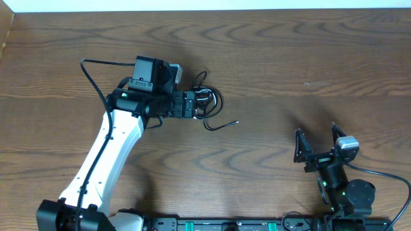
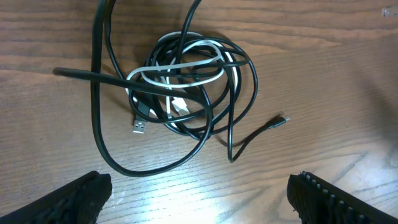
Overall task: Untangle cables
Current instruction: 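Close the left gripper on a black cable loop and lift it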
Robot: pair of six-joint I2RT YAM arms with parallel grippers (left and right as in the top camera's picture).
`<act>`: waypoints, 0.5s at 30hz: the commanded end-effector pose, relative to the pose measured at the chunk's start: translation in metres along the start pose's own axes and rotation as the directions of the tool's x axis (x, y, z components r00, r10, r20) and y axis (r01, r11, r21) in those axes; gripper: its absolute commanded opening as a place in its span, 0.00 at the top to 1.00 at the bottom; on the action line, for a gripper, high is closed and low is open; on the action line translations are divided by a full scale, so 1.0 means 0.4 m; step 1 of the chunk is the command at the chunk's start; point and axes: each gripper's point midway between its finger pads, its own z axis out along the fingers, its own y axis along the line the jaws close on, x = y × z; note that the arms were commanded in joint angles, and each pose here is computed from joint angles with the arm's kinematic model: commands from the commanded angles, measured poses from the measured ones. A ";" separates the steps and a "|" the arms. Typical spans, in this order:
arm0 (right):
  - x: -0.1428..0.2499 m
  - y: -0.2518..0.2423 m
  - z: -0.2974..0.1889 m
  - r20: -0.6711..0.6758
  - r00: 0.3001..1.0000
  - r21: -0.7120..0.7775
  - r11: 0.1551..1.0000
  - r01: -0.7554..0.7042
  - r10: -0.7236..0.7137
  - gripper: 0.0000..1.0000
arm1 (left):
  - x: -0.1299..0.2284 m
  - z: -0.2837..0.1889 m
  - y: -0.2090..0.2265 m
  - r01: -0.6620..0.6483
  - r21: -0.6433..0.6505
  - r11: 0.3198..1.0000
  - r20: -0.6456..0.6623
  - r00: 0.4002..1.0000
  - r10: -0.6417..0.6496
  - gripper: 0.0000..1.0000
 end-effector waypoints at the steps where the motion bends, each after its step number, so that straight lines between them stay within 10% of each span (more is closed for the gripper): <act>1: 0.001 -0.002 0.000 0.001 1.000 0.007 1.000 0.015 -0.015 0.01 | -0.027 -0.013 -0.005 0.002 0.001 1.000 0.032 1.000 -0.002 0.04; 15: 0.001 -0.002 0.000 0.001 1.000 0.007 1.000 0.015 -0.015 0.01 | -0.027 -0.013 -0.005 0.001 0.002 1.000 0.032 0.999 -0.002 0.04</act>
